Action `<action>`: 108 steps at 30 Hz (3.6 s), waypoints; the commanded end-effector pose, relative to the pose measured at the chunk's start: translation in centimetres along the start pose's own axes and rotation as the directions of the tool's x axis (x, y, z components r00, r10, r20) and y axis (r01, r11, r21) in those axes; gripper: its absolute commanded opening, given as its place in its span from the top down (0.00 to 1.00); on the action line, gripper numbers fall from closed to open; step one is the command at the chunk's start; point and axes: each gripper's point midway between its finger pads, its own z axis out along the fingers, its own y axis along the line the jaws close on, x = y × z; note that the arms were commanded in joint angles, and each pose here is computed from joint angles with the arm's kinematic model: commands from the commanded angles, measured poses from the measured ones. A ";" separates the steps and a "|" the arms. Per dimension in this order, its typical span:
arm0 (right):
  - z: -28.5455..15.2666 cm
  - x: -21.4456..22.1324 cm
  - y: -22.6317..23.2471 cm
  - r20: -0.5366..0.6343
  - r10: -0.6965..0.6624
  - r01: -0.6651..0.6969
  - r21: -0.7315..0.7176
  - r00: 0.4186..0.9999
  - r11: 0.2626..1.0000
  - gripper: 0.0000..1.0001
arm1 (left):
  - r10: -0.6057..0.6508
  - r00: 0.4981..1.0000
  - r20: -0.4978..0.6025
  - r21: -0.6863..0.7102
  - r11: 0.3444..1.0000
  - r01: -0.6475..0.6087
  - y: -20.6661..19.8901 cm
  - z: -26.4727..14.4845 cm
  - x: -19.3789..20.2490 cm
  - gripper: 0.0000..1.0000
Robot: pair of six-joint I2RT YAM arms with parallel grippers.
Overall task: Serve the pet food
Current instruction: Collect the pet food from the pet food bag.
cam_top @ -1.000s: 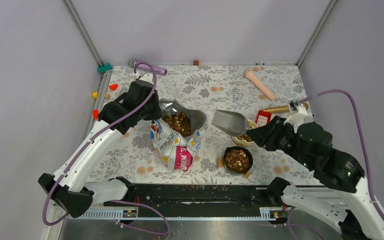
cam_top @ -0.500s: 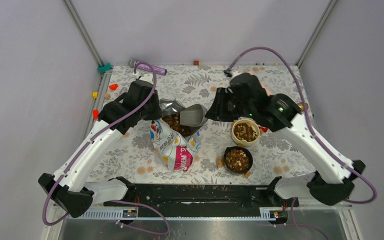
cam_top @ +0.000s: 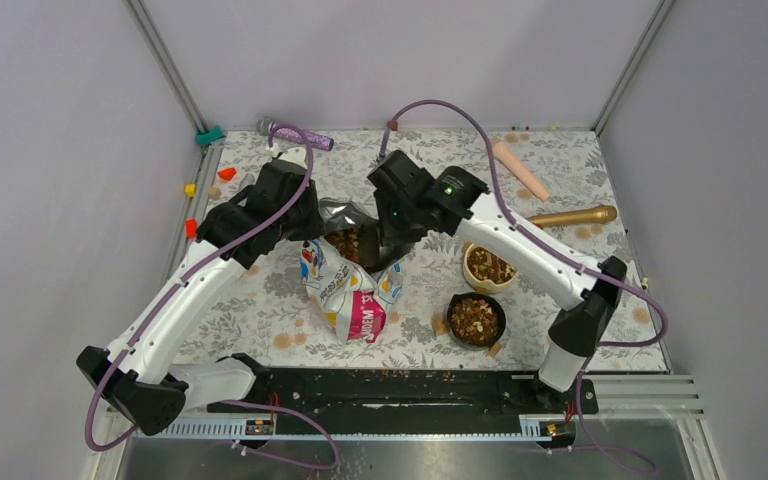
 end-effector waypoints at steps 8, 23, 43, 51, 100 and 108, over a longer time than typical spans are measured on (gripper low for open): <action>2.4 -0.2 6.9 0.056 0.267 -0.218 -0.433 0.962 0.874 1.00 | 0.015 1.000 0.021 -0.003 1.000 -0.015 0.0 -0.1 -0.7 1.00; -5.3 -2.5 4.1 0.166 0.585 -0.309 -0.718 0.794 0.623 1.00 | 0.010 0.999 0.034 0.011 1.000 -0.010 -0.1 -0.7 -0.9 1.00; -8.2 -1.1 0.4 0.259 0.610 -0.294 -0.696 0.749 0.655 1.00 | 0.009 0.999 0.032 0.022 1.000 -0.009 -0.2 -0.8 -0.9 1.00; -8.1 -0.3 -1.0 0.322 0.533 -0.257 -0.613 0.782 0.747 1.00 | 0.010 0.999 0.034 0.011 1.000 -0.011 -0.1 -0.6 -0.9 1.00; -11.0 1.4 -0.9 0.027 0.810 -0.287 -0.928 0.586 0.239 1.00 | 0.010 0.999 0.039 0.013 1.000 -0.010 -0.1 -0.8 -1.0 1.00; -12.0 1.5 -1.6 0.048 0.818 -0.265 -0.934 0.574 0.241 1.00 | 0.009 0.999 0.034 0.014 1.000 -0.010 -0.2 -0.7 -1.0 1.00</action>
